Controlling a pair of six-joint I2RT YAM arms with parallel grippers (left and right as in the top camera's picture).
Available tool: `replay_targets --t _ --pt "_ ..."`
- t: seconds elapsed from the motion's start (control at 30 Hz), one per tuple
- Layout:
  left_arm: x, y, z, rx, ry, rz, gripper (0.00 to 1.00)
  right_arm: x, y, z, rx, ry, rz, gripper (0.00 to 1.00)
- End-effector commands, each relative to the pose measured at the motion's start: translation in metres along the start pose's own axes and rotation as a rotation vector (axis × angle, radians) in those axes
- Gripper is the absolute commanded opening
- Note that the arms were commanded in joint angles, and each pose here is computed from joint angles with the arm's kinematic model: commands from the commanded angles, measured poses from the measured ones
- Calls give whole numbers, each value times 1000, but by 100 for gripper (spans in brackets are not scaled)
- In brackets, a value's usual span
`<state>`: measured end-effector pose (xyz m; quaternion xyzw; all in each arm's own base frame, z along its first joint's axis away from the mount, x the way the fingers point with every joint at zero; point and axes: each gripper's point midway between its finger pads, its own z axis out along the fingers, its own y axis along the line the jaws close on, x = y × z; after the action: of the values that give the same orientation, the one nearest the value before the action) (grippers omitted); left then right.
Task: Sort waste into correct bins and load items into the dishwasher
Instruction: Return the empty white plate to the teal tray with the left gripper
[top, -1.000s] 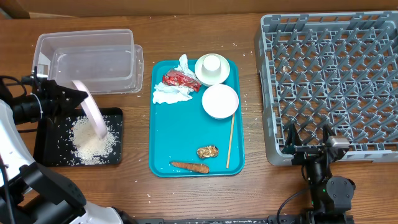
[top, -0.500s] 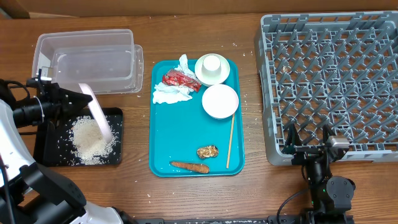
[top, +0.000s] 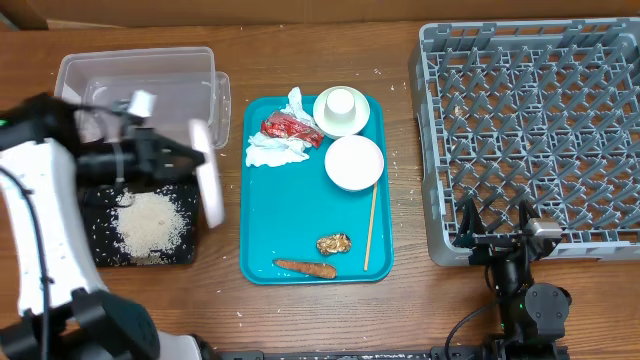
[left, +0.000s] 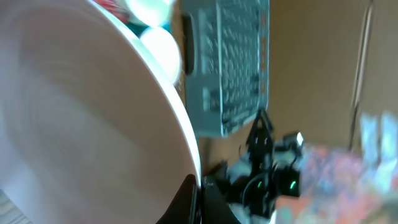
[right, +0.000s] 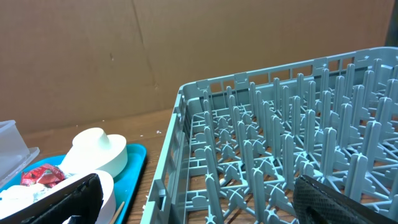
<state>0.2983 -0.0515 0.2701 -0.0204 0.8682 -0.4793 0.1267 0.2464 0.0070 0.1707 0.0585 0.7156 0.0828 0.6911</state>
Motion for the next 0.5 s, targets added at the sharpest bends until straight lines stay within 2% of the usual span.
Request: replay_targets --t 0.0,0.17,0.33,0.47 --pt "11 -16 24 -67 86 79 4 1 -1 0 3 -9 -8 100" --pt "24 -15 75 -271 210 146 4 1 -1 0 3 -9 -8 100" --pt "15 -3 104 -567 154 183 4 1 -1 0 3 -9 -8 100" --pt "15 -11 127 -655 124 267 4 1 -1 0 3 -9 -8 100"
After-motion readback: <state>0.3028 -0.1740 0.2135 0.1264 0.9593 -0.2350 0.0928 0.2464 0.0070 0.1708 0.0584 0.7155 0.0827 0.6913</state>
